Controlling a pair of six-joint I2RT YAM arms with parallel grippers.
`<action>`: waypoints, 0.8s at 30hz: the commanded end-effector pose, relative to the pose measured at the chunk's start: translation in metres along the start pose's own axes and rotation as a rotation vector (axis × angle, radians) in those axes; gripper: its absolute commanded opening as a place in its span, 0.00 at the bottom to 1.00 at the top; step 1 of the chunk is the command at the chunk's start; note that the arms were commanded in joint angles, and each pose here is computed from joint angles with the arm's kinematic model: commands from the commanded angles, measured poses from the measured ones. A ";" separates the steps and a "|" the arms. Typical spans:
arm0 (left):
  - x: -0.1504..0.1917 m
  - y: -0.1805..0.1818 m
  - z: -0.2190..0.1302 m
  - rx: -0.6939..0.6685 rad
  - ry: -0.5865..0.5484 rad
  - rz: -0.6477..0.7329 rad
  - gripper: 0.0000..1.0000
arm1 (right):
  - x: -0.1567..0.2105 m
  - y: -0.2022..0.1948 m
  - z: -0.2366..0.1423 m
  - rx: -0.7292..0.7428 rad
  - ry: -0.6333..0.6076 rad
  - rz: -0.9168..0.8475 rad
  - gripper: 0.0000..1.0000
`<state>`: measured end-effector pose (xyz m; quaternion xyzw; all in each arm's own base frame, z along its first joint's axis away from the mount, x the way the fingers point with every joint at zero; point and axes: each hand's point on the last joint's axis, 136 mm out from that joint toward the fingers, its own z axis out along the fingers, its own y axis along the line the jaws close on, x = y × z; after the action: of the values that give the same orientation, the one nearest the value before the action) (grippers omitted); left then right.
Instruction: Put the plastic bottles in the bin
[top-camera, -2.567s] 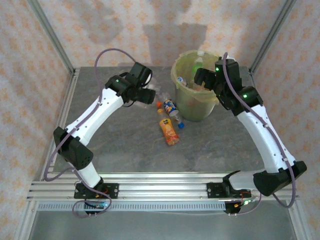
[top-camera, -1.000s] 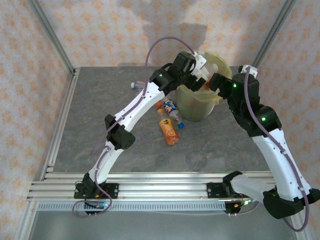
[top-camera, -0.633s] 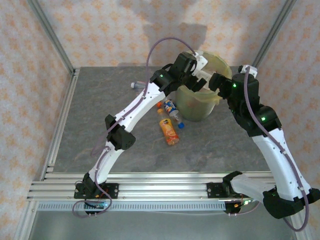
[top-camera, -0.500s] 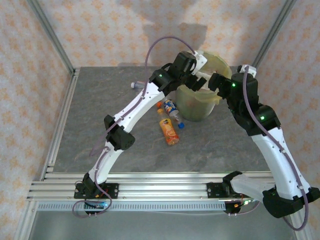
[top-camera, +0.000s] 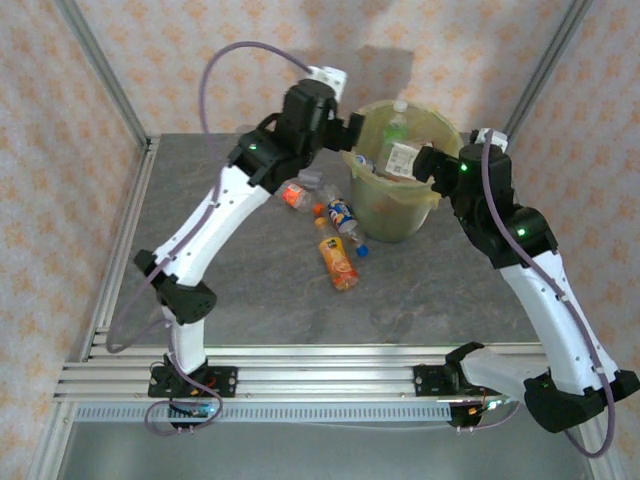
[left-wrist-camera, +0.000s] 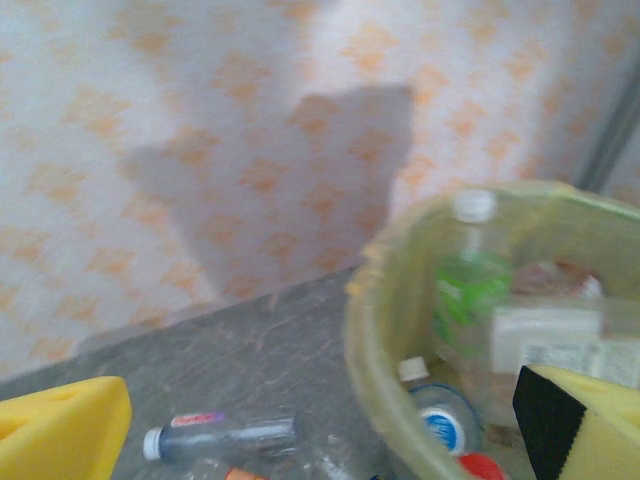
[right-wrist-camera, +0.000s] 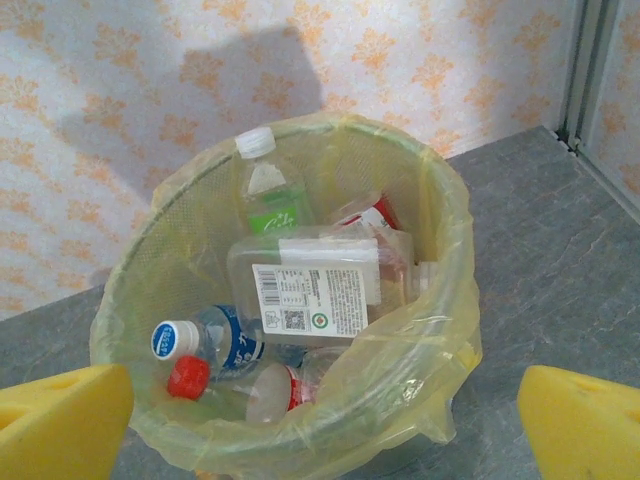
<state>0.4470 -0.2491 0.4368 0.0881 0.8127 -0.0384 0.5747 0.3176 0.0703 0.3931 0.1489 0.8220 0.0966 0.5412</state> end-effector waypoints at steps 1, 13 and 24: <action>0.014 0.060 0.000 -0.161 0.027 -0.216 1.00 | 0.005 0.012 -0.001 -0.041 0.039 -0.044 0.99; 0.127 0.175 -0.001 -0.443 0.162 -0.561 1.00 | 0.077 0.086 0.020 -0.019 0.186 -0.434 0.99; 0.219 0.249 -0.050 -0.698 0.183 -0.750 1.00 | 0.198 0.139 0.043 -0.081 0.466 -0.628 0.83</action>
<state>0.3860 0.0072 0.2583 -0.3508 0.8320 0.0339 0.4285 0.3099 0.2654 0.2630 -0.1479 0.9135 -0.0042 0.3791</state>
